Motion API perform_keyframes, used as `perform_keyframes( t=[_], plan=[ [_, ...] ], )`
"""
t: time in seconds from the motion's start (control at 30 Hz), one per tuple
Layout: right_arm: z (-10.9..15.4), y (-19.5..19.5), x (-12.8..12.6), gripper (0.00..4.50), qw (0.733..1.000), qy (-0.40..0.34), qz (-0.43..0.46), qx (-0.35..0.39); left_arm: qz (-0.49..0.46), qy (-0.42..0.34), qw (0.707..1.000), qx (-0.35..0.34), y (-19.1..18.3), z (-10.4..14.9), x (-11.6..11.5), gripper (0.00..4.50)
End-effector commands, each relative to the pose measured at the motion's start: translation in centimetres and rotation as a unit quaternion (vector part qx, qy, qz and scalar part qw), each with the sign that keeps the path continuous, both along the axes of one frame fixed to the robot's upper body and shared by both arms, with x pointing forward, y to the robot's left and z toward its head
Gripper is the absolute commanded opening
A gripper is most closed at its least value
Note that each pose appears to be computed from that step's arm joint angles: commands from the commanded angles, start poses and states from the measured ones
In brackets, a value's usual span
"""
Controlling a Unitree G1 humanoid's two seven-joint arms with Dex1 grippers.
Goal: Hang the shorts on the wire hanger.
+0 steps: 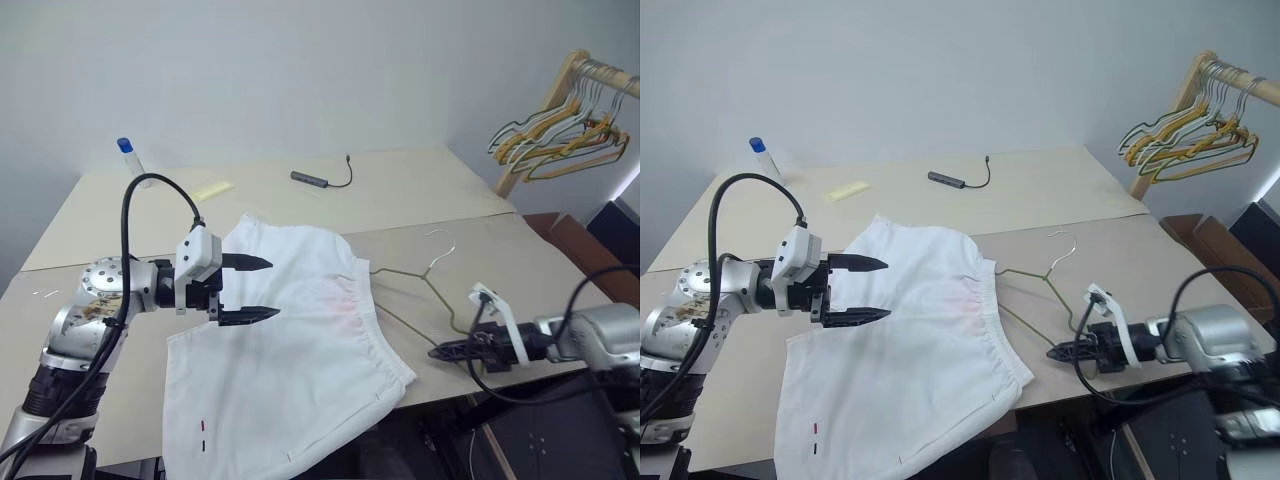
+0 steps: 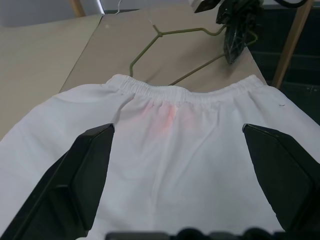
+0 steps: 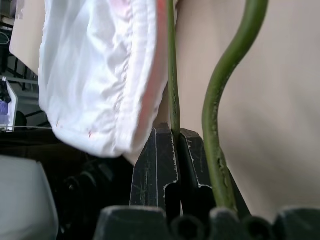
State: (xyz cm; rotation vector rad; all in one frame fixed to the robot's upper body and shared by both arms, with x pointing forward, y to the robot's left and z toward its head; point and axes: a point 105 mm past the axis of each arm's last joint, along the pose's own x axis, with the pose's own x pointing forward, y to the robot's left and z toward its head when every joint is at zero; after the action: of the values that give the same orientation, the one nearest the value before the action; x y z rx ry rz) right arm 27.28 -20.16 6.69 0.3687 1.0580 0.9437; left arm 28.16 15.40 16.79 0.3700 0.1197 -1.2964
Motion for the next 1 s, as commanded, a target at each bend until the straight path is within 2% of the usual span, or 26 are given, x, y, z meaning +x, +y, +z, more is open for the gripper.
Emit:
perform_keyframes(
  t=[0.03, 0.27, 0.4, 0.53, 0.67, 0.77, 0.87, 0.93, 1.0],
  plan=[
    [0.6, 0.3, 1.6, 0.00, 1.000, -0.026, 0.005, 0.003, 0.001, -0.031, 1.000, 0.006, 0.2, 1.4, 0.1, 4.46],
    [1.5, -0.8, 2.1, 0.00, 0.998, -0.057, -0.001, -0.010, 0.005, -0.032, 0.999, 0.011, 0.4, 1.4, -0.2, 4.46],
    [3.7, -1.5, 2.9, 0.00, 0.988, -0.148, 0.005, -0.050, 0.007, -0.033, 0.999, 0.012, 0.4, 1.3, -0.1, 4.46],
    [5.5, -1.9, 2.4, 0.00, 0.983, -0.175, 0.018, -0.058, 0.002, -0.043, 0.999, 0.011, 0.2, 1.7, 0.7, 4.46],
    [5.5, -2.3, 2.5, 0.00, 0.981, -0.180, 0.006, -0.070, -0.009, -0.055, 0.998, 0.010, -0.3, 2.3, 1.5, 4.46],
    [6.3, -2.5, 3.1, 0.00, 0.972, -0.216, 0.008, -0.093, -0.018, -0.067, 0.998, 0.012, -0.5, 2.7, 2.1, 4.46],
    [8.0, -2.3, 3.9, 0.00, 0.940, -0.291, 0.048, -0.169, -0.023, -0.099, 0.995, 0.019, -0.7, 3.8, 3.2, 4.46],
    [9.4, -2.1, 4.9, 0.00, 0.884, -0.370, 0.099, -0.267, -0.027, -0.134, 0.990, 0.020, -1.1, 5.7, 4.4, 4.46],
    [11.1, -1.0, 5.6, 0.00, 0.843, -0.423, 0.130, -0.305, -0.039, -0.170, 0.984, 0.026, -1.5, 7.5, 5.4, 4.46]
  ],
)
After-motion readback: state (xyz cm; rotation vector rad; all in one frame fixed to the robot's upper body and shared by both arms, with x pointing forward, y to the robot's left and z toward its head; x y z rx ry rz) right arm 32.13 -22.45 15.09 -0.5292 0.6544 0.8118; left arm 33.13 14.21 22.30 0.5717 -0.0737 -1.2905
